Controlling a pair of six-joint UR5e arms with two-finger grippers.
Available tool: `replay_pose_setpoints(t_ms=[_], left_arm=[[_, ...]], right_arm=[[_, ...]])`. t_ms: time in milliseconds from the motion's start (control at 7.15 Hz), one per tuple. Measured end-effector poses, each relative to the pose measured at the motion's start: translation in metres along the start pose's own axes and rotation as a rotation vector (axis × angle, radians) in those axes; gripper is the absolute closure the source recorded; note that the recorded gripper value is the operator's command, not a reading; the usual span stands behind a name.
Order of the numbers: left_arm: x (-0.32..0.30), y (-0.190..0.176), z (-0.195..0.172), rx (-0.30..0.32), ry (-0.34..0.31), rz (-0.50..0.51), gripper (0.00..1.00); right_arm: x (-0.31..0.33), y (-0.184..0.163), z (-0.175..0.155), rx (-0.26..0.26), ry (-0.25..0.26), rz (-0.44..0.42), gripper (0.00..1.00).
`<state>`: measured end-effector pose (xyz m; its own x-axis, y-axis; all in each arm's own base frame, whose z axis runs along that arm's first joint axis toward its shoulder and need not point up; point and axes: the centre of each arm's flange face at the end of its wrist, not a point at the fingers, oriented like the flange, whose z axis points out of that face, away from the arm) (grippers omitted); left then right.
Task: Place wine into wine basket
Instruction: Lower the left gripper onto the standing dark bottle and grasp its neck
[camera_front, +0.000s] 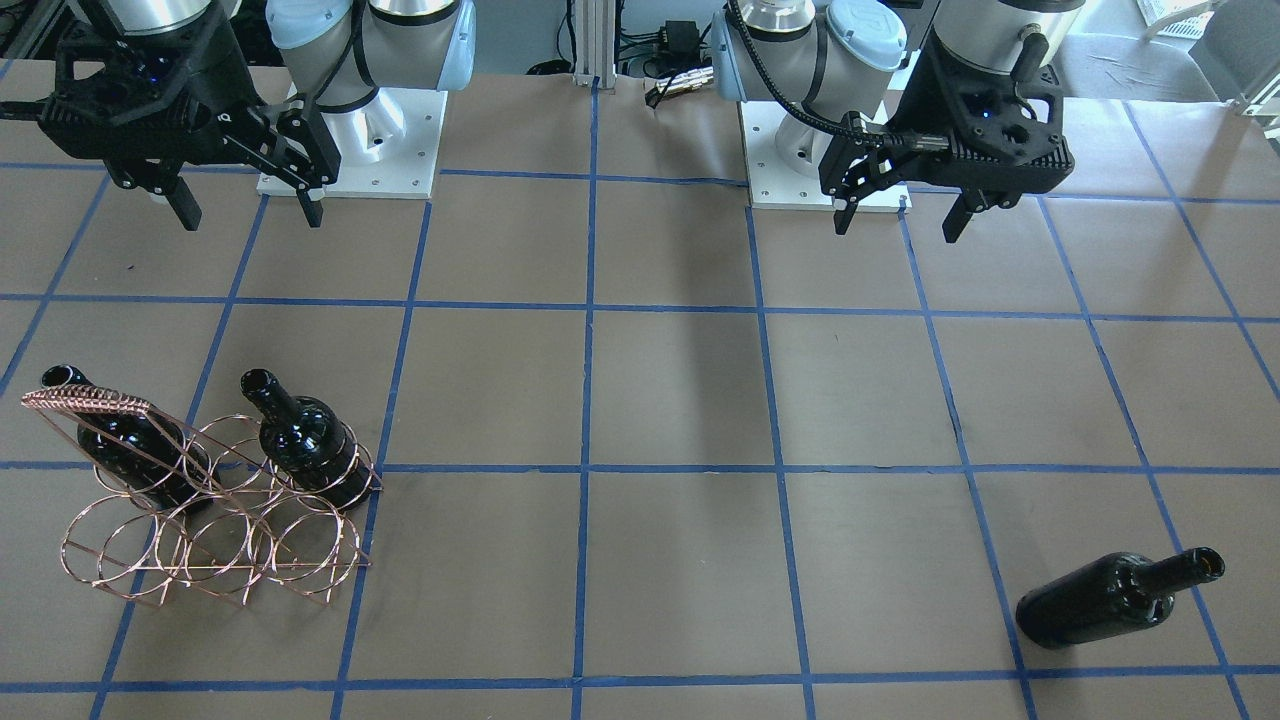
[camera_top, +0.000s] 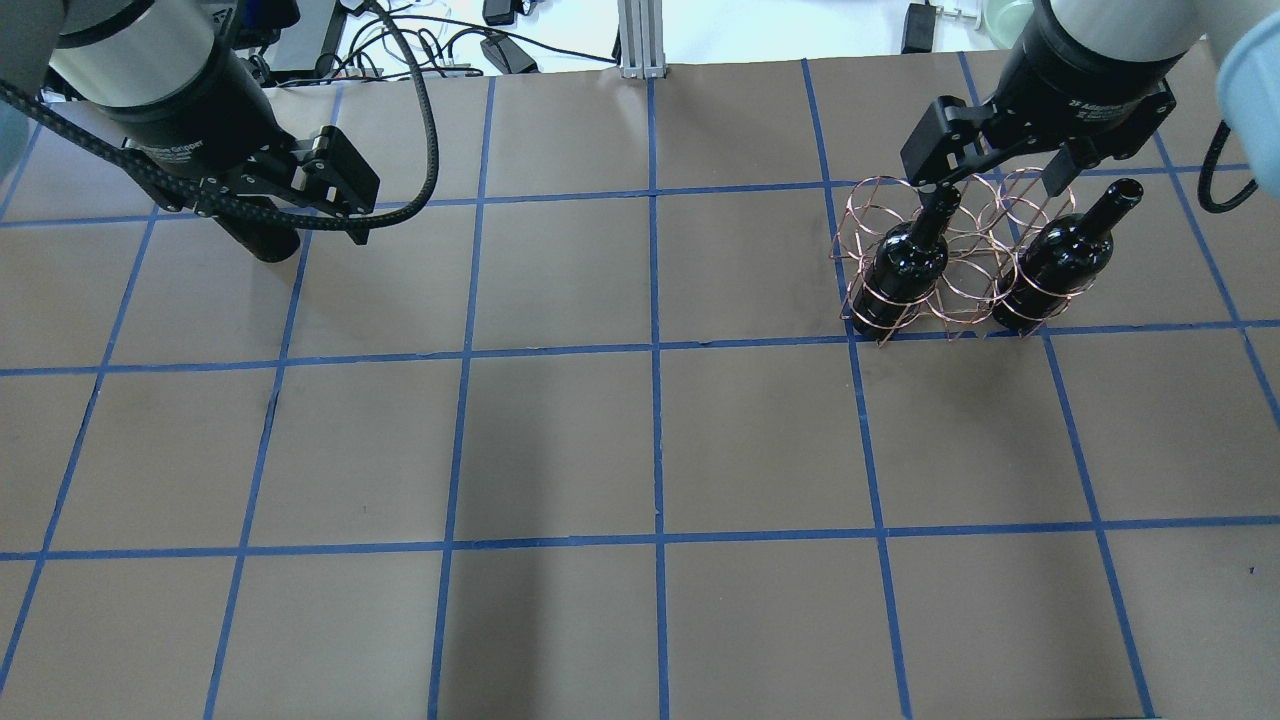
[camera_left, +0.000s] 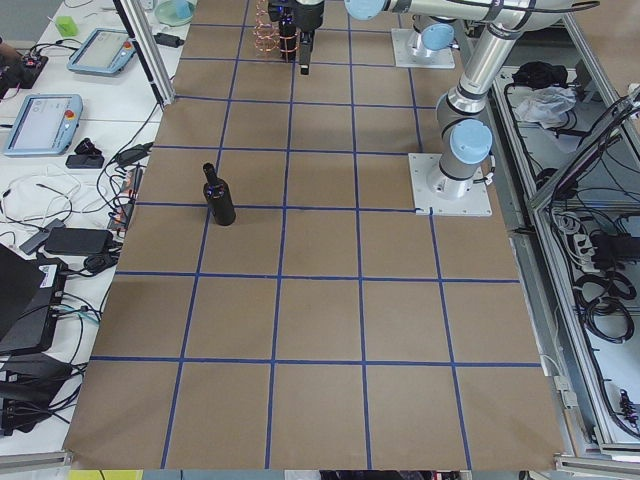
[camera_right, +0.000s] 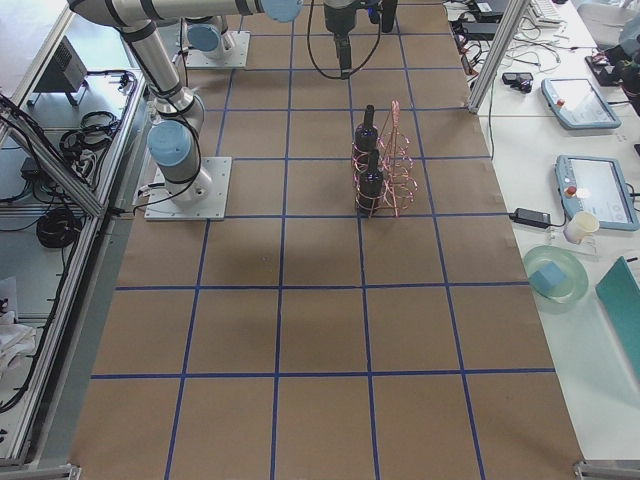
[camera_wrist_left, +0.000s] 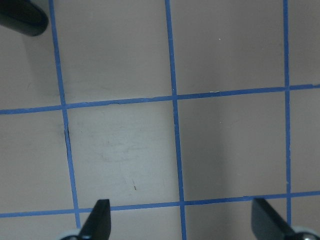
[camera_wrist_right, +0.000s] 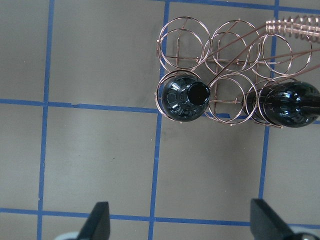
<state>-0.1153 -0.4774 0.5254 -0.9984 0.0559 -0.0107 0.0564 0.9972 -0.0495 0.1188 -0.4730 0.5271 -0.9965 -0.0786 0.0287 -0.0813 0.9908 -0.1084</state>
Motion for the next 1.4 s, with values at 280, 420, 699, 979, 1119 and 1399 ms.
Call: replay_pose_setpoints(t_ms=[280, 420, 699, 979, 1119, 1399], left_arm=[[-0.042, -0.016, 0.006, -0.003, 0.0, -0.006, 0.0], [-0.082, -0.027, 0.01, 0.0, -0.003, 0.019, 0.0], [-0.16, -0.052, 0.013, 0.006, -0.012, 0.041, 0.0], [-0.2, -0.089, 0.033, 0.02, -0.015, 0.05, 0.0], [-0.212, -0.108, 0.05, 0.028, -0.018, 0.06, 0.0], [-0.235, -0.139, 0.076, 0.041, -0.026, 0.099, 0.0]], right_arm=[[0.0, 0.0, 0.0, 0.0, 0.0, 0.0, 0.0], [0.0, 0.0, 0.0, 0.0, 0.0, 0.0, 0.0], [0.0, 0.0, 0.0, -0.001, 0.0, 0.0, 0.0], [0.0, 0.0, 0.001, -0.002, 0.0, 0.0, 0.0], [0.0, 0.0, 0.001, -0.003, 0.0, 0.0, 0.0], [0.0, 0.0, 0.001, -0.003, 0.0, 0.0, 0.0]])
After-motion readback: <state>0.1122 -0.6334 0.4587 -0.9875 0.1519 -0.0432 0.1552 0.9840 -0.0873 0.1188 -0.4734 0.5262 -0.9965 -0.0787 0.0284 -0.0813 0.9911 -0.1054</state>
